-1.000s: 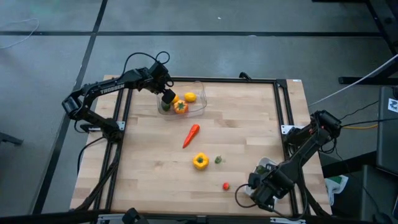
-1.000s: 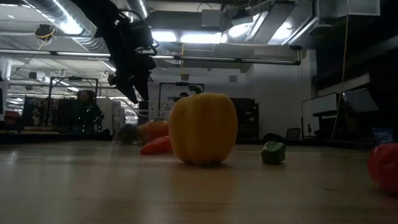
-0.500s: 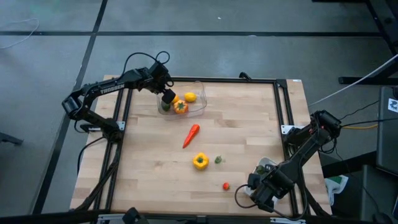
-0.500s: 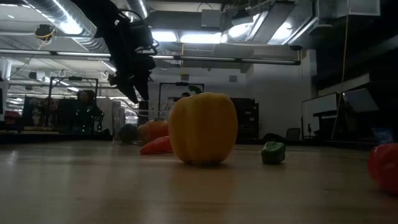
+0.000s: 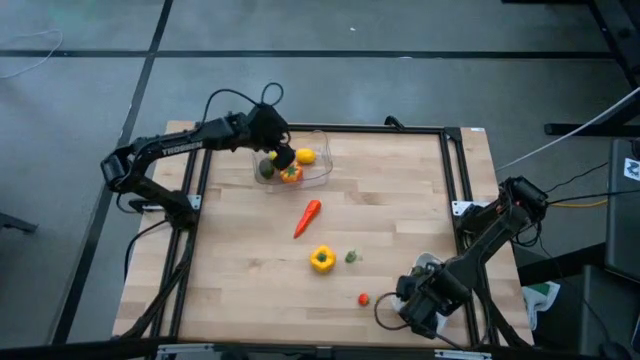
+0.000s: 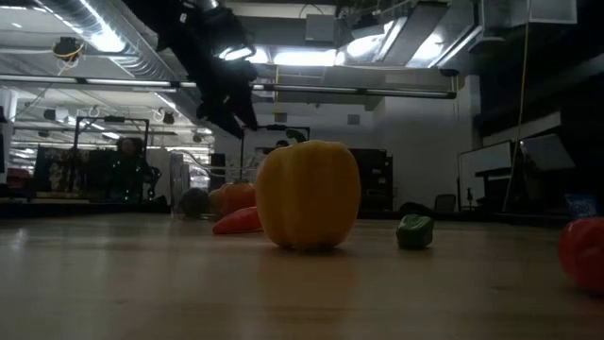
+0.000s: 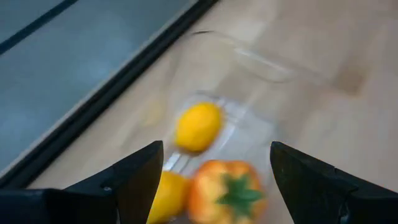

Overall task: Sort produce into baskets
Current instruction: Put the orange carrot into the white bin

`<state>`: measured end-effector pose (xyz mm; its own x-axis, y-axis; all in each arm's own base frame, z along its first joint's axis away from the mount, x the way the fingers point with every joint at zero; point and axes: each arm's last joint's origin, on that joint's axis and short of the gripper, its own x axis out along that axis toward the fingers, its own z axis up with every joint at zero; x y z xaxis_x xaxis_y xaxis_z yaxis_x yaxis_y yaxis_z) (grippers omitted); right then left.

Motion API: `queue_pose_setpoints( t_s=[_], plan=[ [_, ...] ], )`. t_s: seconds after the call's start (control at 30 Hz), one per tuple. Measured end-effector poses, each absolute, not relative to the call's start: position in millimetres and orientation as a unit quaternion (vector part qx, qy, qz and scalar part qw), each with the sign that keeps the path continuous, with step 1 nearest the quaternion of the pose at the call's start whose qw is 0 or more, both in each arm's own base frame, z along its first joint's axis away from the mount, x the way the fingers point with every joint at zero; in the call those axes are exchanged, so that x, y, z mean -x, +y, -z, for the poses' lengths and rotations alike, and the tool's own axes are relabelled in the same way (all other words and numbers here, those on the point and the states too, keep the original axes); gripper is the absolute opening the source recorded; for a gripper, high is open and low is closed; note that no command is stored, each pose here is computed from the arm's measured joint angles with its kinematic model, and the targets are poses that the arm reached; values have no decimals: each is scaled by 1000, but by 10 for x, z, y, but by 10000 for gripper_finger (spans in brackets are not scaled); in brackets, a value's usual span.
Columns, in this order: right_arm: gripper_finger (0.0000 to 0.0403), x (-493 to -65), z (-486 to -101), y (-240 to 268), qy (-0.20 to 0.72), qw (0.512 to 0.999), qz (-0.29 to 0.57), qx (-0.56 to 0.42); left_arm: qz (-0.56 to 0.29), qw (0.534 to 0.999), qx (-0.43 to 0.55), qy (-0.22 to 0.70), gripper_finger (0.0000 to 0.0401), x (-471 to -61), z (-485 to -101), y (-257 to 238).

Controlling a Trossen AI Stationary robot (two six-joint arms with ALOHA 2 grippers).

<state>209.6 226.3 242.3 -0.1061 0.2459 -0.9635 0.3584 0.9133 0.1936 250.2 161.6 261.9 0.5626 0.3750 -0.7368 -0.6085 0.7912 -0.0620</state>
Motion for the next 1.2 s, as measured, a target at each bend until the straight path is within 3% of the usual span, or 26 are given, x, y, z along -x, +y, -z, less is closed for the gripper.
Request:
queue_pose_setpoints(
  t_s=[0.13,0.47,0.73,1.2],
  plan=[
    [376,-2239,-2626,2110,728,660,30,-186,-250,880,161,371,292,-2650,-2622,1369],
    [376,-2732,-3038,1560,618,783,36,-55,-164,889,154,399,292,-2860,-2579,732],
    [376,-3082,-3042,1004,581,813,-6,25,-145,879,187,413,292,-2955,-2491,415],
    [376,-3381,-2991,320,525,848,-28,68,-202,837,208,464,292,-3054,-1796,108]
  ],
)
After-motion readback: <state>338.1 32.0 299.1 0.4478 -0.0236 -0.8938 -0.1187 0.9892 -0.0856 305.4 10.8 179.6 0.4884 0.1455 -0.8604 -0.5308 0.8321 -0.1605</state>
